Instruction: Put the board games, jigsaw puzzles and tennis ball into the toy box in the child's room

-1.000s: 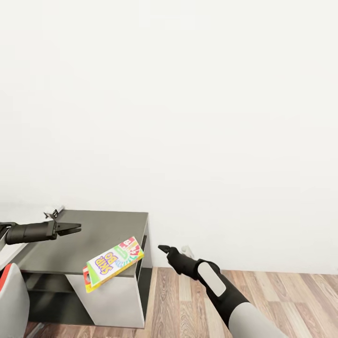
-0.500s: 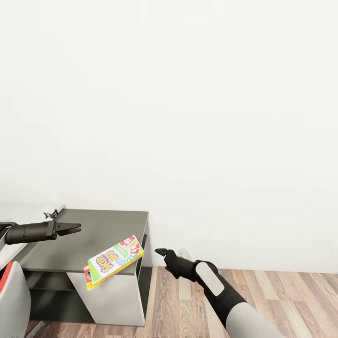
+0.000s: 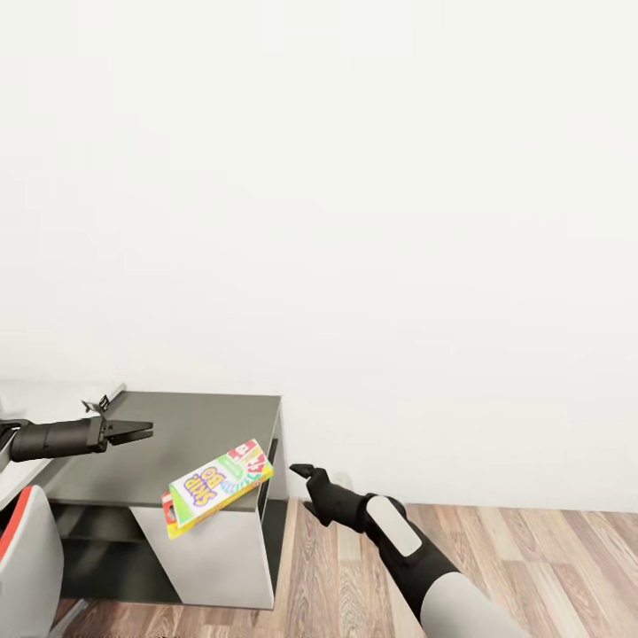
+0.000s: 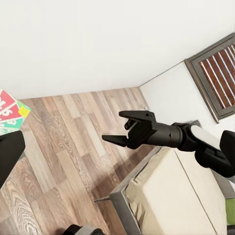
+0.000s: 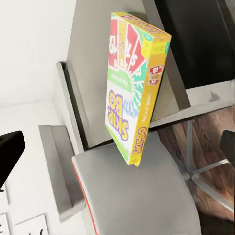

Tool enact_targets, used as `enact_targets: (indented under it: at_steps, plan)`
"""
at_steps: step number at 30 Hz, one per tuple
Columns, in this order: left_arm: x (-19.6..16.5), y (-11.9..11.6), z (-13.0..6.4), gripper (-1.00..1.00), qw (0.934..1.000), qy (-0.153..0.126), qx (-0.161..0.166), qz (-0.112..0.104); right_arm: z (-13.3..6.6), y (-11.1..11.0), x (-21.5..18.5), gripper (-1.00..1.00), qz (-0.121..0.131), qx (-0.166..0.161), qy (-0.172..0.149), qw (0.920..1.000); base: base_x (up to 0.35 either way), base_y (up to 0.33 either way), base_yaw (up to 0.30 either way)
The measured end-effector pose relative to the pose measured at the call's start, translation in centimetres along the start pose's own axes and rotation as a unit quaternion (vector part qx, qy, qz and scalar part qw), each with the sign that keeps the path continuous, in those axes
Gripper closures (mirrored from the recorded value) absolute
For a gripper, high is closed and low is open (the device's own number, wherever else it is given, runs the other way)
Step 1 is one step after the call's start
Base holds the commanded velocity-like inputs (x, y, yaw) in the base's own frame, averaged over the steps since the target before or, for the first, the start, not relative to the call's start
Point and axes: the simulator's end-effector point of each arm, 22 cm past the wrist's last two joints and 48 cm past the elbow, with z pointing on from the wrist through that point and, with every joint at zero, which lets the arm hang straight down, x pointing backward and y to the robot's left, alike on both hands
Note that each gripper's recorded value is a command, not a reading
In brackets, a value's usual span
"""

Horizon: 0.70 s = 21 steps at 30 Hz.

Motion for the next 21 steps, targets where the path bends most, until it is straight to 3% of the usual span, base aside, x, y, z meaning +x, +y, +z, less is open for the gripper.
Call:
enact_targets:
  at_steps: [7, 15, 19, 21]
  plan:
    - [0.0, 0.0, 0.0, -1.0, 1.0, 0.0, 0.0, 0.0, -0.1, -4.1, 0.7, -1.0, 0.029, 0.038, 0.005, 0.9988, -0.079, 0.022, 0.0]
    - [-0.5, -0.2, -0.9, -1.0, 1.0, -0.002, -0.006, -0.002, -0.4, -5.9, 0.5, -1.0, 0.057, 0.051, 0.0, 0.9971, -0.006, 0.002, 0.0]
    - [-2.2, -3.0, -0.6, -1.0, 0.9999, -0.003, 0.011, 0.005, -0.5, -6.9, 0.7, -1.0, 0.078, 0.056, -0.001, 0.9954, 0.0, 0.0, 0.0]
    - [-3.4, -5.9, 0.1, -1.0, 0.9993, -0.002, 0.033, 0.017, -0.5, -6.6, 0.5, -1.0, 0.098, 0.047, -0.006, 0.994, 0.0, 0.0, 0.0]
